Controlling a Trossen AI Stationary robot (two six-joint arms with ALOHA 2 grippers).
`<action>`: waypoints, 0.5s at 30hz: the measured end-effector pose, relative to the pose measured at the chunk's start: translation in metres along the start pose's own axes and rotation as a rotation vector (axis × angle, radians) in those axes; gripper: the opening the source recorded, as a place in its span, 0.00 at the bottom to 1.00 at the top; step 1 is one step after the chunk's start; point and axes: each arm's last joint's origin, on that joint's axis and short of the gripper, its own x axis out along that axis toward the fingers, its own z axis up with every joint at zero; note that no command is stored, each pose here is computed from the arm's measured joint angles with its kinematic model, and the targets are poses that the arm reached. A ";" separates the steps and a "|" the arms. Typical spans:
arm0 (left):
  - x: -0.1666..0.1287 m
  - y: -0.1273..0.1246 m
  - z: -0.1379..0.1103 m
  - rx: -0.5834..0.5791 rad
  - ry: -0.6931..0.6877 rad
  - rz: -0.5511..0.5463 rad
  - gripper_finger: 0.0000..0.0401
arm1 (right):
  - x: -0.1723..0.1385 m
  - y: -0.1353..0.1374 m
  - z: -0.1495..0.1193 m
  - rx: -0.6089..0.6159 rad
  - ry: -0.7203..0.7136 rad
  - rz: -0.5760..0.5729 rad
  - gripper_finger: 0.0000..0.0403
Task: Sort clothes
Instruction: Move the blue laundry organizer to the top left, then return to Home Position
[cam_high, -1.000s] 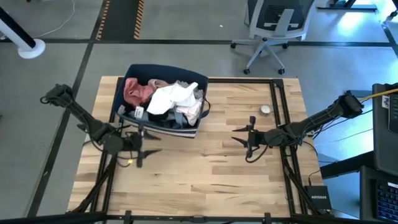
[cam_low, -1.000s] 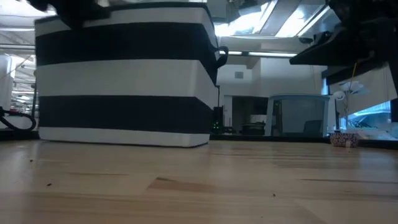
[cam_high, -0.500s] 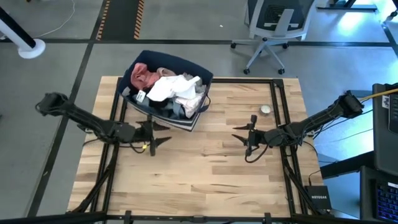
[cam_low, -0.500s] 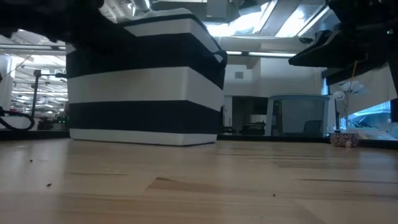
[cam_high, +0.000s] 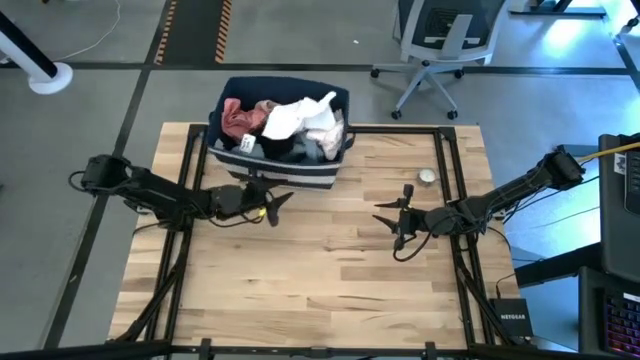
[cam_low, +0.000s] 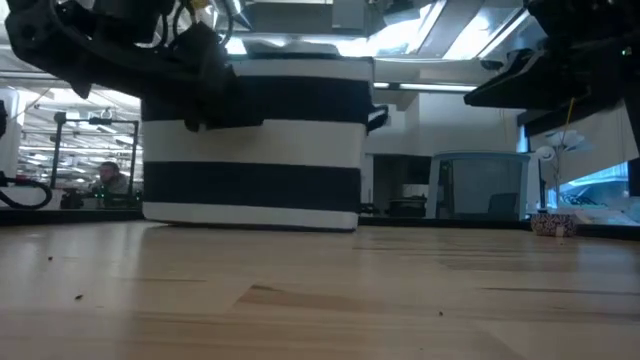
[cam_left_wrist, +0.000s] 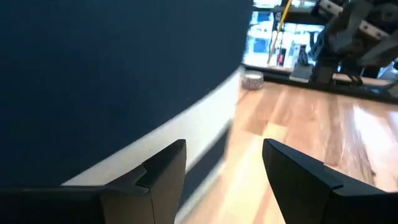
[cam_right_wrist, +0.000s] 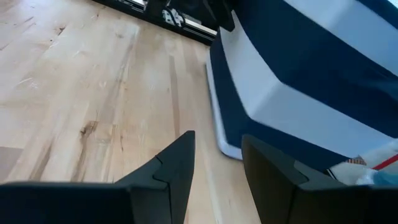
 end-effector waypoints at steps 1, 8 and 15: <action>-0.001 -0.002 -0.001 -0.002 0.007 -0.009 0.52 | 0.000 0.000 0.000 0.003 -0.001 0.006 0.37; -0.028 -0.024 0.008 -0.005 0.007 -0.198 0.52 | -0.001 0.001 0.006 0.017 -0.036 0.076 0.37; -0.073 -0.029 0.016 -0.003 -0.088 -0.373 0.52 | -0.003 -0.001 0.004 -0.005 -0.013 0.081 0.37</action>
